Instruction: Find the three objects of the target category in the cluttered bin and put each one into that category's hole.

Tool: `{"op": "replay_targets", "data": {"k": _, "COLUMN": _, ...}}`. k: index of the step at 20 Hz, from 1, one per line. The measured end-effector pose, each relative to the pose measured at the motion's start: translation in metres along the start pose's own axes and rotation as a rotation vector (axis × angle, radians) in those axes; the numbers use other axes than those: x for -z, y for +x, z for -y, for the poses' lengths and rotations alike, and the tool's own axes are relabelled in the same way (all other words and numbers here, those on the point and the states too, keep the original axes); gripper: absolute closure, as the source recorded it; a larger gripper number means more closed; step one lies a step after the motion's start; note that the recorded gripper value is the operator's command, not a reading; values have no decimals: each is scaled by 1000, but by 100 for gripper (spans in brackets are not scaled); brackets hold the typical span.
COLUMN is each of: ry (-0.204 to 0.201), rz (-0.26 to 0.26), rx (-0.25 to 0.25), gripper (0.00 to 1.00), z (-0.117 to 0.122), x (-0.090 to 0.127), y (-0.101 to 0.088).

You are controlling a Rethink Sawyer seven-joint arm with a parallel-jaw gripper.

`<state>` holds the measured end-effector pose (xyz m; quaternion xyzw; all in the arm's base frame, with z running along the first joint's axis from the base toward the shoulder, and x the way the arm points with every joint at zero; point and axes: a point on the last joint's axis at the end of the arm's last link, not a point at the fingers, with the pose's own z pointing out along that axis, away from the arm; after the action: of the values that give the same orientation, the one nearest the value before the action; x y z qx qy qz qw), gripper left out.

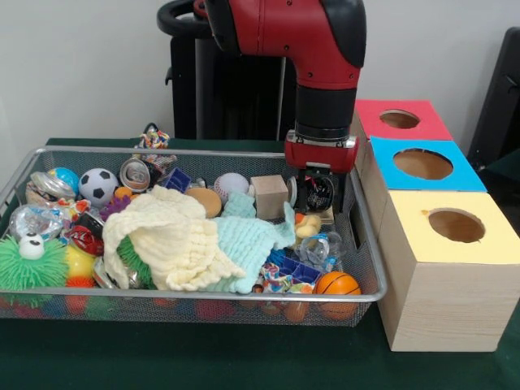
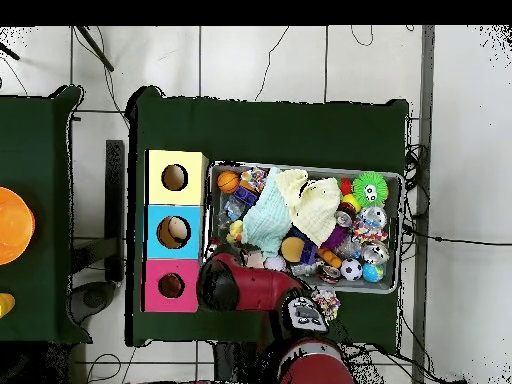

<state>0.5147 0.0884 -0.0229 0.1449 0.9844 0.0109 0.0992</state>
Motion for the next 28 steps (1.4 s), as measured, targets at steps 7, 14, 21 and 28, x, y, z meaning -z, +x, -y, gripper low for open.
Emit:
{"op": "replay_targets", "data": {"k": 7, "ry": 24, "rz": -14, "rx": 30, "gripper": 0, "z": 19, "x": -6, "y": 10}}
{"op": "replay_targets", "data": {"k": 14, "ry": 54, "rz": 33, "rx": 79, "gripper": 0, "z": 35, "x": -7, "y": 5}}
{"op": "replay_targets", "data": {"k": 21, "ry": 47, "rz": 162, "rx": 121, "gripper": 0, "z": 41, "x": -5, "y": -14}}
{"op": "replay_targets", "data": {"k": 28, "ry": 32, "rz": 180, "rx": 97, "gripper": 0, "z": 45, "x": -6, "y": -23}}
